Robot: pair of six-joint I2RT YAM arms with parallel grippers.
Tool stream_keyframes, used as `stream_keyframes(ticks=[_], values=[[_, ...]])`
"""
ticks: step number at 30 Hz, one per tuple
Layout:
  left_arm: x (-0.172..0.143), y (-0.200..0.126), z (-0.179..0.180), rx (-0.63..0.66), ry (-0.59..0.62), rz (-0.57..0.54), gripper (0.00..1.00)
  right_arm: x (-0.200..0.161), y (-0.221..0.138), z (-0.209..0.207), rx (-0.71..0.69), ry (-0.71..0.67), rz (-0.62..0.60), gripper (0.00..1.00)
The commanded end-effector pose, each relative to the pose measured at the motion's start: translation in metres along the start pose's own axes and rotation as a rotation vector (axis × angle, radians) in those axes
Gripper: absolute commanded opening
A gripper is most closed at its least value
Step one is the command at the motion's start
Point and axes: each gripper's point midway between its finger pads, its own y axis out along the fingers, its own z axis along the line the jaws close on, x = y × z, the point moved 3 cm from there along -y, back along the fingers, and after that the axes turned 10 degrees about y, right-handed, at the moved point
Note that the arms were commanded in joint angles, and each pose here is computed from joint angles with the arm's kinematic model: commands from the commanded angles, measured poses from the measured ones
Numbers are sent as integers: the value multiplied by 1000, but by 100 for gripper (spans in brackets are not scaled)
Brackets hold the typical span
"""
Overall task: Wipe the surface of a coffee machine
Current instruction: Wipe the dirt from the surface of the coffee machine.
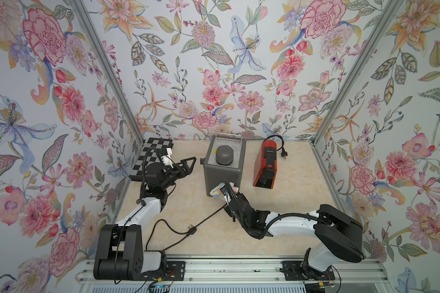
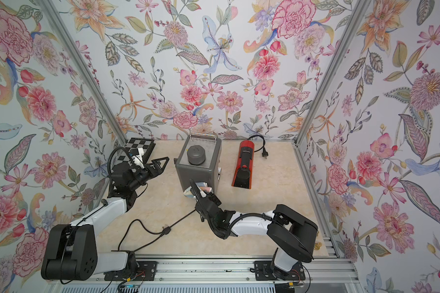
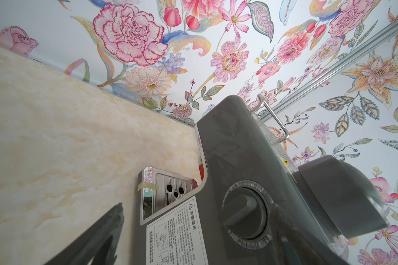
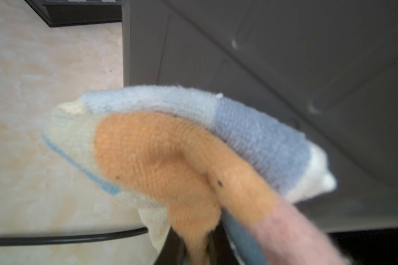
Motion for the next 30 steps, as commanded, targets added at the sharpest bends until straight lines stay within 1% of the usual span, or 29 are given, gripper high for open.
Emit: stream_keyframes(ticks=[1, 3, 8, 12, 15, 21, 26, 30], values=[[-1, -5, -3, -12, 23, 17, 99, 16, 7, -12, -86, 10, -118, 0], [0, -7, -4, -11, 27, 19, 99, 10, 12, -10, -93, -20, -116, 0], [2, -14, -5, -1, 35, 14, 99, -5, 30, -9, -128, -74, -46, 0], [8, -19, -7, 6, 49, 10, 99, -6, 29, -4, -110, -86, -52, 0], [14, -24, -9, 13, 62, 0, 99, 16, 22, -4, -103, -87, -92, 0], [17, -32, -10, 21, 70, -8, 99, 75, -1, -17, -132, -91, -191, 0], [17, -35, -11, 19, 74, -12, 99, 119, -33, -36, -151, -75, -267, 0], [17, -36, -10, 23, 73, -13, 99, 144, -61, -48, -142, -56, -316, 0]])
